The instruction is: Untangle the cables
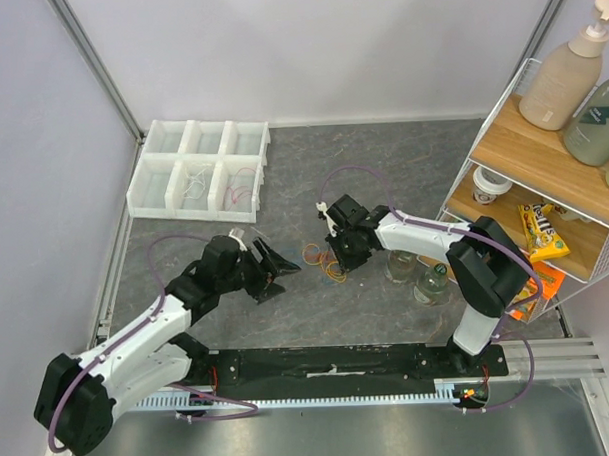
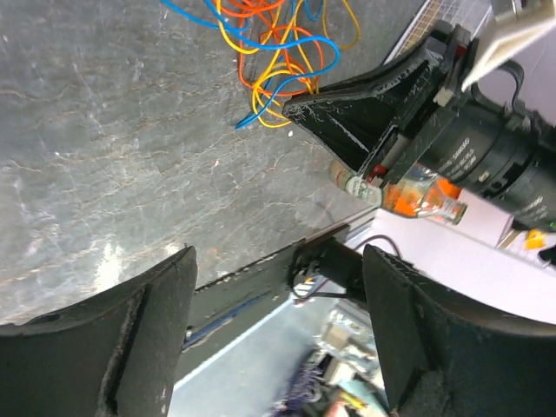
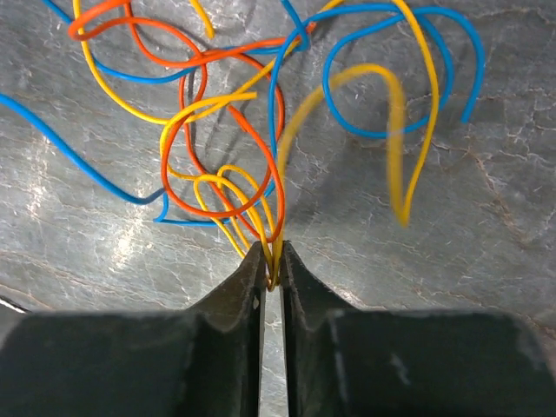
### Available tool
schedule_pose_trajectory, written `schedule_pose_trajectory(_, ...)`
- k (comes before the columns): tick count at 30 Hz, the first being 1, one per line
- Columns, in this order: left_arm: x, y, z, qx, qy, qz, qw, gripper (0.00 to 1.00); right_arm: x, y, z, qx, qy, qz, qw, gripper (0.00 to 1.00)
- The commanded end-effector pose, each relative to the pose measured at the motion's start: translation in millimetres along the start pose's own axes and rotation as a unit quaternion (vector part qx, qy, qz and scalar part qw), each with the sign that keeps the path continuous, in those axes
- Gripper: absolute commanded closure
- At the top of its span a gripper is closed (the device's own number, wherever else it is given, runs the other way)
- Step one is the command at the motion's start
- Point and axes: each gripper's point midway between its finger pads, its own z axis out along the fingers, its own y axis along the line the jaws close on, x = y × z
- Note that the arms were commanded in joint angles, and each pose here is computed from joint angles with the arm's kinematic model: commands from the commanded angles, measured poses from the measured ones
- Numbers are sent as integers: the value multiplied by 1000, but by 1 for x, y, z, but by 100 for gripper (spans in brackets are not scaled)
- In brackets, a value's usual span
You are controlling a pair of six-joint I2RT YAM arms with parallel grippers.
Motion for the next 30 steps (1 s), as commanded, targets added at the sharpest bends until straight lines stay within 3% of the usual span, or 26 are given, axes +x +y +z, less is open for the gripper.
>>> schedule_pose_trajectory(1, -7, -24, 13, 24, 1, -117, 993, 15, -18, 2, -10, -4, -48, -13, 999, 88)
schedule_pose_trajectory(6, -14, -23, 40, -13, 12, -237, 971, 13, -12, 12, -24, -35, -63, -17, 997, 100)
schedule_pose_trajectory(15, -52, -18, 77, -62, -57, -333, 939, 15, -1, 19, -28, -57, -70, -2, 996, 100)
schedule_pose_trajectory(18, -49, -15, 92, -89, -40, -333, 938, 25, -2, 19, -29, -55, -74, -3, 996, 100)
schedule_pose_trajectory(22, -50, -4, 100, -108, -45, -339, 934, 55, -6, 20, -32, -57, -78, -4, 995, 100)
schedule_pose_trajectory(24, -54, -7, 99, -105, -52, -331, 936, 60, -8, 21, -34, -59, -83, -5, 995, 100)
schedule_pose_trajectory(25, -55, -6, 97, -109, -56, -327, 937, 68, -8, 21, -35, -58, -83, -5, 995, 100)
schedule_pose_trajectory(28, -63, -19, 87, -86, -68, -282, 953, 90, -9, 20, -36, -54, -85, -6, 995, 100)
schedule_pose_trajectory(30, -69, -31, 74, -65, -78, -242, 965, 95, -10, 16, -36, -41, -87, -5, 995, 100)
